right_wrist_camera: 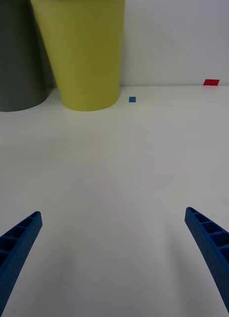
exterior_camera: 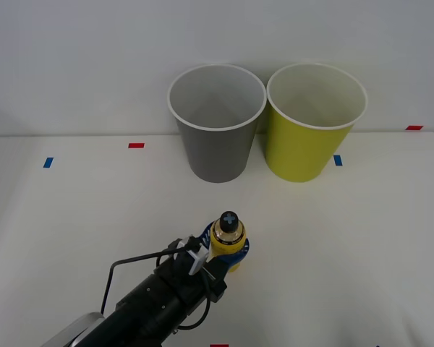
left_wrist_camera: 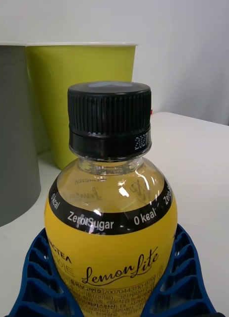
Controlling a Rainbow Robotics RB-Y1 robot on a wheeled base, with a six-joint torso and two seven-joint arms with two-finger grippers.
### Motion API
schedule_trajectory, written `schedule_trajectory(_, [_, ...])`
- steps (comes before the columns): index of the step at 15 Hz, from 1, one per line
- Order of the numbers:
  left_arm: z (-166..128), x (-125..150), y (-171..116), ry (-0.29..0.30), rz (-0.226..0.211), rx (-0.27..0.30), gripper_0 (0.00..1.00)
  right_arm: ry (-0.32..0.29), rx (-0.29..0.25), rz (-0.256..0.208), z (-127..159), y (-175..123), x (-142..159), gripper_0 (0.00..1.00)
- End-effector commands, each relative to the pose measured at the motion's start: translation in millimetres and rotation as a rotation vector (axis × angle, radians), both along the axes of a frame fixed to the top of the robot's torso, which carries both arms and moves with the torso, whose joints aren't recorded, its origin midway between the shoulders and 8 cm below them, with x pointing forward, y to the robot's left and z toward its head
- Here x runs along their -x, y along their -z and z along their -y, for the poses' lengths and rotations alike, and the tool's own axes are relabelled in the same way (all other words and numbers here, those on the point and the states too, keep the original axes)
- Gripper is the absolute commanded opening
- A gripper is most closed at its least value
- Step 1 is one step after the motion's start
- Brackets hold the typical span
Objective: Put cans in the gray bin and PET bottles in the light green bin.
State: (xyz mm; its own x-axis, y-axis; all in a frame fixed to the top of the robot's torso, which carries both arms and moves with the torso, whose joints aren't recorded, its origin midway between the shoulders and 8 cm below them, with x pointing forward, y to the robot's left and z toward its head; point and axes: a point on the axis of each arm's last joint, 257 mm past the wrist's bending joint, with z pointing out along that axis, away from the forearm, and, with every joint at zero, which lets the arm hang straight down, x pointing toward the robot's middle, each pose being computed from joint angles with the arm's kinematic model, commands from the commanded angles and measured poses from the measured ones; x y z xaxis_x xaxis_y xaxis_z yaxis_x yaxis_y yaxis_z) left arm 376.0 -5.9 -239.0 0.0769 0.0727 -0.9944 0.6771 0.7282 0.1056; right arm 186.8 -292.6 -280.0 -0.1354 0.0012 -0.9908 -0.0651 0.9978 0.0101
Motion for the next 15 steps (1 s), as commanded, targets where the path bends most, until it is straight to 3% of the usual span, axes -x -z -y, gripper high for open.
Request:
schedule_trajectory(1, [0.8, -1.8, 1.5, 0.000, -0.006, -0.010, 0.00, 0.000, 0.000, 0.000, 0.0, 0.0, 0.0, 1.00])
schedule_trajectory(3, [0.9, -5.4, 0.8, -0.001, -0.015, -0.032, 0.00, 0.000, 0.000, 0.000, 0.0, 0.0, 0.0, 1.00])
schedule_trajectory(6, [-4.7, -8.8, -13.8, -0.005, -0.061, -0.134, 0.00, 0.000, 0.000, 0.000, 0.0, 0.0, 0.0, 1.00])
schedule_trajectory(9, [-16.9, -16.3, -42.4, -0.032, -0.087, -0.172, 0.00, 0.000, 0.000, 0.000, 0.0, 0.0, 0.0, 1.00])
schedule_trajectory(11, [-30.3, -17.7, -67.1, -0.055, -0.116, -0.228, 0.00, 0.000, 0.000, 0.000, 0.0, 0.0, 0.0, 1.00])
schedule_trajectory(15, [-56.3, -13.5, -115.3, -0.077, -0.175, -0.237, 0.00, 0.000, 0.000, 0.000, 0.0, 0.0, 0.0, 1.00])
